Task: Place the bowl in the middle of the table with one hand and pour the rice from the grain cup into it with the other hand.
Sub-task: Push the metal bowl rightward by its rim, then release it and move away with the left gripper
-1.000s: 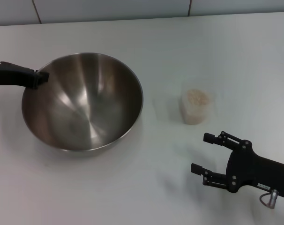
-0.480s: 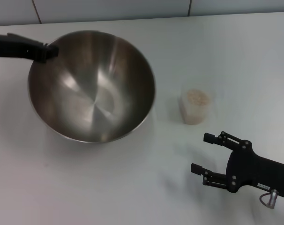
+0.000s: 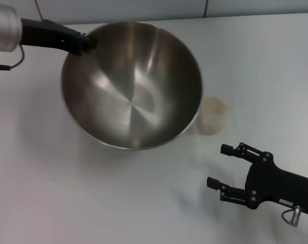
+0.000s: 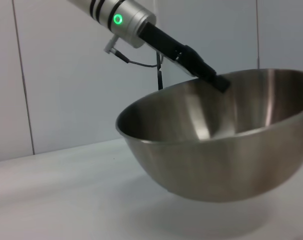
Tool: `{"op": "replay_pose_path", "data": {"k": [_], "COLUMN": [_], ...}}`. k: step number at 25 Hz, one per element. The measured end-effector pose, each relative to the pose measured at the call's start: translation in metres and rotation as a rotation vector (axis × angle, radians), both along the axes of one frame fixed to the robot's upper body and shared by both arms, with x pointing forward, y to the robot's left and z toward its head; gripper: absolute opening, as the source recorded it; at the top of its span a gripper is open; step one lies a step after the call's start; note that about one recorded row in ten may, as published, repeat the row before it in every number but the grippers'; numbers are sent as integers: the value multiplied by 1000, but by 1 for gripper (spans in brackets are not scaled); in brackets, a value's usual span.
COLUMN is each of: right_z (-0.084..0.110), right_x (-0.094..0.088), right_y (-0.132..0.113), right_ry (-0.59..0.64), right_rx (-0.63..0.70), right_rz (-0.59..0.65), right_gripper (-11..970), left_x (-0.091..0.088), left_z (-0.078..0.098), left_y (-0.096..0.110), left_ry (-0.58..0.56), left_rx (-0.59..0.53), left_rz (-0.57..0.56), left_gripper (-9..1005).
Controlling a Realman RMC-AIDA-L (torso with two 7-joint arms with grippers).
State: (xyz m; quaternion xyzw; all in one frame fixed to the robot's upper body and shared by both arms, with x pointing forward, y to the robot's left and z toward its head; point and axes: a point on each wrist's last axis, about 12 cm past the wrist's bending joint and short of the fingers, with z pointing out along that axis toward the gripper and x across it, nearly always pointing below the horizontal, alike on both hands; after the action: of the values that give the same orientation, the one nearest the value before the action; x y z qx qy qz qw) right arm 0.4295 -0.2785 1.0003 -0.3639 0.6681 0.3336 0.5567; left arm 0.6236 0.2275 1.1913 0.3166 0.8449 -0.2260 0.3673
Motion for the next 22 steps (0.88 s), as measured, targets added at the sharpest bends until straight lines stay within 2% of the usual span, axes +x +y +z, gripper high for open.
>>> {"op": "replay_pose_path", "data": {"k": [4, 16, 22], "right_z": [0, 0, 0], "right_x": [0, 0, 0], "right_y": [0, 0, 0], "right_ry": [1, 3, 3], "right_rx": [1, -1, -1], "right_rz": [0, -2, -2], "right_gripper": [827, 827, 827], "left_x": [6, 8, 9], "left_z": [-5, -11, -29], "left_y": [-12, -13, -10], "left_ry": [6, 13, 36], "left_rx": [9, 11, 17], "left_rz": [-20, -14, 15], "left_gripper": [64, 82, 92]}}
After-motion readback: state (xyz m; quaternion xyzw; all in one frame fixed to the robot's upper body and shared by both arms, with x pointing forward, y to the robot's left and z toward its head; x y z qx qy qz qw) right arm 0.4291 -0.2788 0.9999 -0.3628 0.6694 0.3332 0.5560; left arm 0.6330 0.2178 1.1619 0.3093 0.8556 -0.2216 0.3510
